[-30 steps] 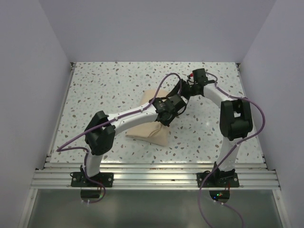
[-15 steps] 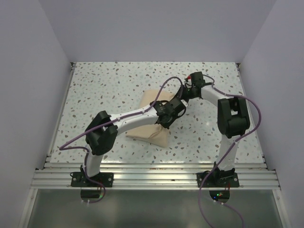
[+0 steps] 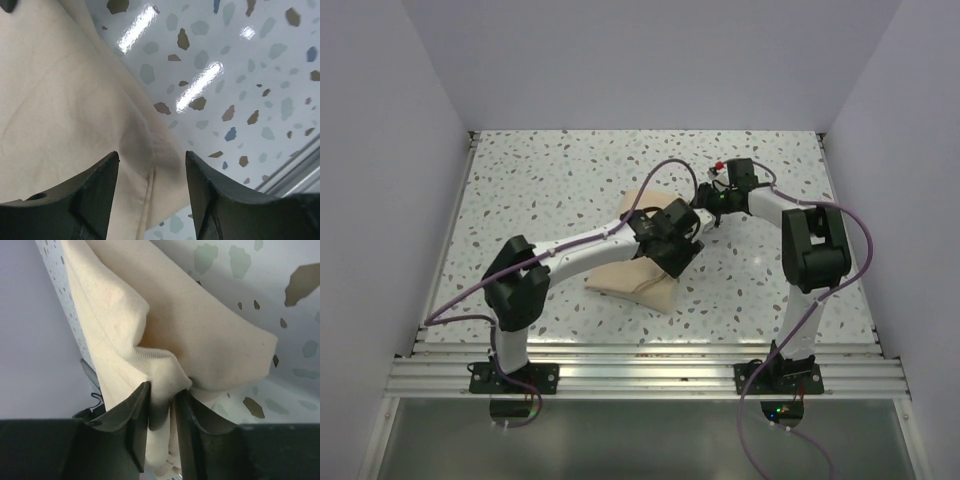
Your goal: Prepare the surgical pack
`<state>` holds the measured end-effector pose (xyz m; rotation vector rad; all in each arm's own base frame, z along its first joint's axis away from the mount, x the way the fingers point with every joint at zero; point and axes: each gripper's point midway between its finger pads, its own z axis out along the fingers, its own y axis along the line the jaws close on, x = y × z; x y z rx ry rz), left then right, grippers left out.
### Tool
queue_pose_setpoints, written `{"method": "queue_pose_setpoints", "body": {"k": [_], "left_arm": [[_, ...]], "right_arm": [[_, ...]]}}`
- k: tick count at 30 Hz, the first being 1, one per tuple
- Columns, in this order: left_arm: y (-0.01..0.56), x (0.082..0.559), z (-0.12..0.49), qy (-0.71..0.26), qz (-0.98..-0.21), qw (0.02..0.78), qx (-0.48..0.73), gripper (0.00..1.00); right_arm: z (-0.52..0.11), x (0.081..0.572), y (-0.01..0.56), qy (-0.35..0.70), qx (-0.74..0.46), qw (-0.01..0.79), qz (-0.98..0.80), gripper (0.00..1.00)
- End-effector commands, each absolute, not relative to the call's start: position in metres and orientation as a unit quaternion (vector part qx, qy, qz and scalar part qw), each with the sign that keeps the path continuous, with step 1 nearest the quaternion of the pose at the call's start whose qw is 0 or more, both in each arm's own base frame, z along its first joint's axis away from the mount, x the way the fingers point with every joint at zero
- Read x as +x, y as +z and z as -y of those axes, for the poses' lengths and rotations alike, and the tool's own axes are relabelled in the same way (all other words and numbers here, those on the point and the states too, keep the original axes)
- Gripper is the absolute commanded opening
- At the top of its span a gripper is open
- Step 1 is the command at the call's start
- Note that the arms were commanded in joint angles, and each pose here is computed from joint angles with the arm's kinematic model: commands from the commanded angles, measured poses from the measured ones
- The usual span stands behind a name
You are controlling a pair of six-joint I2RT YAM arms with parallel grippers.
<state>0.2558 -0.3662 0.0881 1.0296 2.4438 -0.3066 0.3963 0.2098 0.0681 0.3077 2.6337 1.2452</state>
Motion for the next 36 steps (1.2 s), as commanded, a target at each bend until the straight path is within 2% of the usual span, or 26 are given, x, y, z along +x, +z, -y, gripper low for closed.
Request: {"method": "queue_pose_setpoints", "body": {"k": [1, 3, 6, 8, 13, 15, 16, 17, 21, 28, 33, 36], "left_arm": [[0.165, 0.270, 0.373, -0.222, -0.874, 0.286, 0.325, 0.60], [0.185, 0.278, 0.373, -0.257, -0.866, 0.297, 0.309, 0.59], [0.193, 0.287, 0.375, -0.273, -0.860, 0.307, 0.303, 0.57], [0.192, 0.292, 0.377, -0.284, -0.859, 0.303, 0.299, 0.53], [0.174, 0.294, 0.391, -0.311, -0.858, 0.277, 0.299, 0.44], [0.162, 0.292, 0.398, -0.327, -0.856, 0.261, 0.304, 0.40], [0.155, 0.290, 0.400, -0.329, -0.858, 0.253, 0.303, 0.39], [0.147, 0.289, 0.403, -0.335, -0.857, 0.245, 0.306, 0.38], [0.113, 0.283, 0.402, -0.332, -0.865, 0.218, 0.305, 0.35], [0.052, 0.263, 0.380, -0.299, -0.892, 0.158, 0.299, 0.30], [0.028, 0.256, 0.361, -0.266, -0.904, 0.144, 0.302, 0.30], [0.009, 0.265, 0.346, -0.212, -0.919, 0.136, 0.303, 0.29]], "right_arm": [[-0.194, 0.390, 0.091, 0.395, 0.096, 0.124, -0.905, 0.32], [-0.191, 0.381, 0.106, 0.392, 0.101, 0.117, -0.907, 0.43], [-0.187, 0.373, 0.121, 0.386, 0.106, 0.114, -0.909, 0.48], [-0.185, 0.376, 0.132, 0.381, 0.101, 0.126, -0.910, 0.56], [-0.184, 0.391, 0.153, 0.373, 0.086, 0.149, -0.912, 0.58], [-0.192, 0.404, 0.165, 0.400, 0.073, 0.164, -0.899, 0.52], [-0.196, 0.410, 0.160, 0.412, 0.081, 0.154, -0.894, 0.45], [-0.200, 0.413, 0.160, 0.423, 0.082, 0.152, -0.889, 0.29], [-0.208, 0.425, 0.135, 0.441, 0.089, 0.134, -0.883, 0.10], [-0.193, 0.401, 0.063, 0.406, 0.118, 0.084, -0.902, 0.04], [-0.182, 0.399, 0.046, 0.397, 0.128, 0.088, -0.904, 0.03], [-0.182, 0.403, 0.040, 0.398, 0.134, 0.087, -0.903, 0.03]]}}
